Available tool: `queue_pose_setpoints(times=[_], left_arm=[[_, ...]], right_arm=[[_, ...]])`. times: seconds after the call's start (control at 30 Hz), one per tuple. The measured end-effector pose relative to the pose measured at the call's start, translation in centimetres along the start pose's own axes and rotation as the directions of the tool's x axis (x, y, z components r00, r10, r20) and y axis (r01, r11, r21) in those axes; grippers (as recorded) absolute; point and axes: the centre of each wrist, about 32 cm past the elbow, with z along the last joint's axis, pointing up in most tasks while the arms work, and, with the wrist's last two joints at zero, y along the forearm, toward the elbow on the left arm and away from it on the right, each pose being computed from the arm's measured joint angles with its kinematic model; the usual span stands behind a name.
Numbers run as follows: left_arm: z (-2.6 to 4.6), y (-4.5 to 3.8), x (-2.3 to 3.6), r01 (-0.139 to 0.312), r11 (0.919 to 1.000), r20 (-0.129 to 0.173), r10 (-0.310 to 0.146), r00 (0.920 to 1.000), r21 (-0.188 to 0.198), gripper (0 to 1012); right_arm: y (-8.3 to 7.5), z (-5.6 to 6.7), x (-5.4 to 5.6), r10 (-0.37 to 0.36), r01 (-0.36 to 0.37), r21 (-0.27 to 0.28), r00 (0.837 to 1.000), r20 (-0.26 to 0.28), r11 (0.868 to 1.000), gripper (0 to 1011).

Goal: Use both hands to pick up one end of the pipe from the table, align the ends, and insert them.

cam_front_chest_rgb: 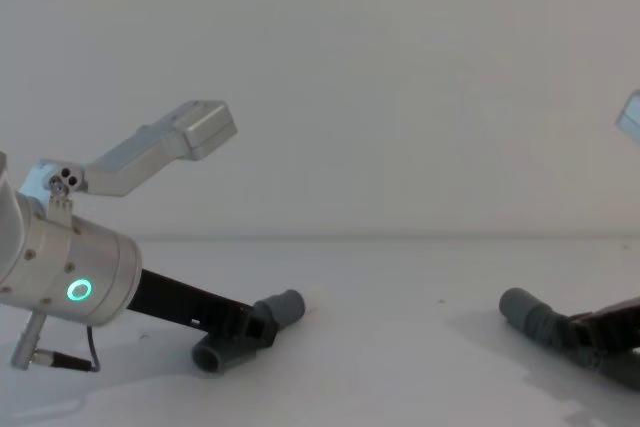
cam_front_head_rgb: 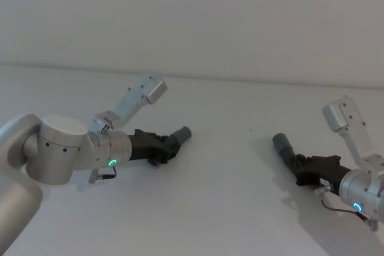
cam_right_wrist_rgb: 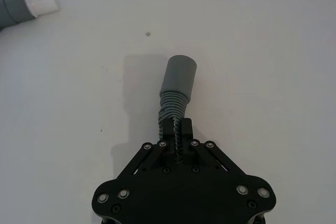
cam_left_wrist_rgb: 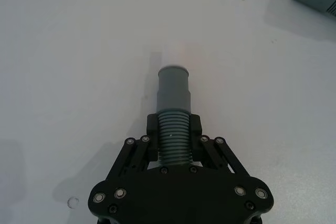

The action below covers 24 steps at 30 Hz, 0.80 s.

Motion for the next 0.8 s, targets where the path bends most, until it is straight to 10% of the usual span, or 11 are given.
queue_pose_setpoints(times=[0.8], left_arm=[[0.00, 0.00, 0.00, 0.000, 1.0000, 0.000, 0.000, 1.0000, 0.000, 317]], right_arm=[[0.00, 0.00, 0.00, 0.000, 0.000, 0.000, 1.000, 0.000, 1.000, 59]])
